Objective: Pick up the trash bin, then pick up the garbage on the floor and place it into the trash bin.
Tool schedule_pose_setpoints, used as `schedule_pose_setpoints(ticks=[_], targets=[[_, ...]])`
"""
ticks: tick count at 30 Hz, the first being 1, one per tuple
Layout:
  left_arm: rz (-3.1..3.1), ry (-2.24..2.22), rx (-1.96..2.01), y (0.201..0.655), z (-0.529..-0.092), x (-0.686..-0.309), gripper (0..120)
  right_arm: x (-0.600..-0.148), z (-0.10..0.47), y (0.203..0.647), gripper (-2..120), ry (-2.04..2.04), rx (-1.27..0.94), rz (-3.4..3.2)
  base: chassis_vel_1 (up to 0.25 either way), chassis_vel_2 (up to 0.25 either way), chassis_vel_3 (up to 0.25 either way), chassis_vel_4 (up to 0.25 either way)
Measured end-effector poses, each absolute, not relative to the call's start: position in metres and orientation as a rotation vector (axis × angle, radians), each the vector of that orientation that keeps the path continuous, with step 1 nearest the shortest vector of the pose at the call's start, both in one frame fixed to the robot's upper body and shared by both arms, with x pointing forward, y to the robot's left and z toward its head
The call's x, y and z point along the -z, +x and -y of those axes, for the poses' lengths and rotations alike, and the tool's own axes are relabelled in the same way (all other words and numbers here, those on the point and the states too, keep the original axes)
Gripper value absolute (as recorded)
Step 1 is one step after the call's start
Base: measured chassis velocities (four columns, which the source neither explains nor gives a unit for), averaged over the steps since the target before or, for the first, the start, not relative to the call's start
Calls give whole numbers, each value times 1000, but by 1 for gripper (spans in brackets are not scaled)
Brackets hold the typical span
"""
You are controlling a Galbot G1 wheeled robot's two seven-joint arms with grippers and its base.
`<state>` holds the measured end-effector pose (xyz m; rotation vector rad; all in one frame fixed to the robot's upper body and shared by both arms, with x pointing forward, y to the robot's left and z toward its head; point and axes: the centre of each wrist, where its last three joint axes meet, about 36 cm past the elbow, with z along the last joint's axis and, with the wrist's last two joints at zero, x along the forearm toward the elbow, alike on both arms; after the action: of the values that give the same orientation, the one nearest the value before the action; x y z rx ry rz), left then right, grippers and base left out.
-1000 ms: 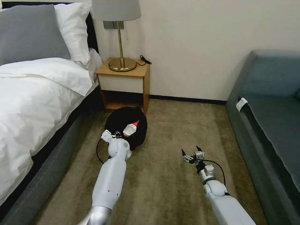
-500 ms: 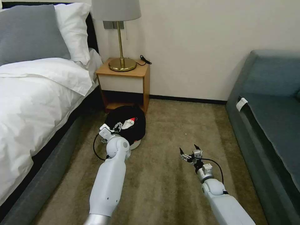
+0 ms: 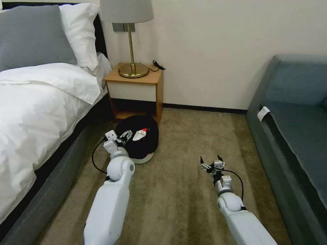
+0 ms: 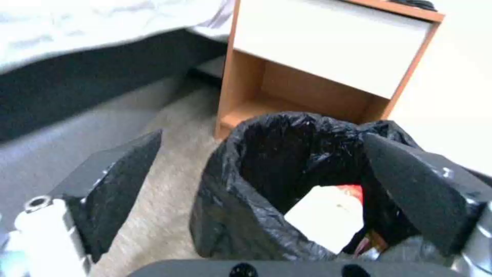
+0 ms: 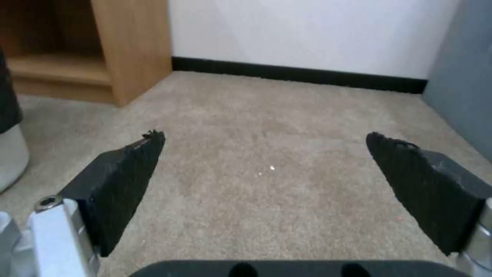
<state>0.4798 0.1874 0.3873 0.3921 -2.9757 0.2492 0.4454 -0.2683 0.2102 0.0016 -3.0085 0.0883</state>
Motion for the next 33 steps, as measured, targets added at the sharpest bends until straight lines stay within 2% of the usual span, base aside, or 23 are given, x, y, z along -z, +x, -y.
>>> schedule_pose_setpoints(ticks=[11, 21, 33], targets=[[3091, 275, -8, 423, -202, -388, 100, -218, 257, 431, 100, -102, -28, 3018, 0, 0, 0, 0], [3167, 108, 202, 358, -207, -363, 100, -230, 233, 415, 100, -203, 88, 3023, 0, 0, 0, 0], [3203, -13, 284, 323, -204, -356, 100, -241, 221, 399, 100, -279, 220, 3023, 0, 0, 0, 0]])
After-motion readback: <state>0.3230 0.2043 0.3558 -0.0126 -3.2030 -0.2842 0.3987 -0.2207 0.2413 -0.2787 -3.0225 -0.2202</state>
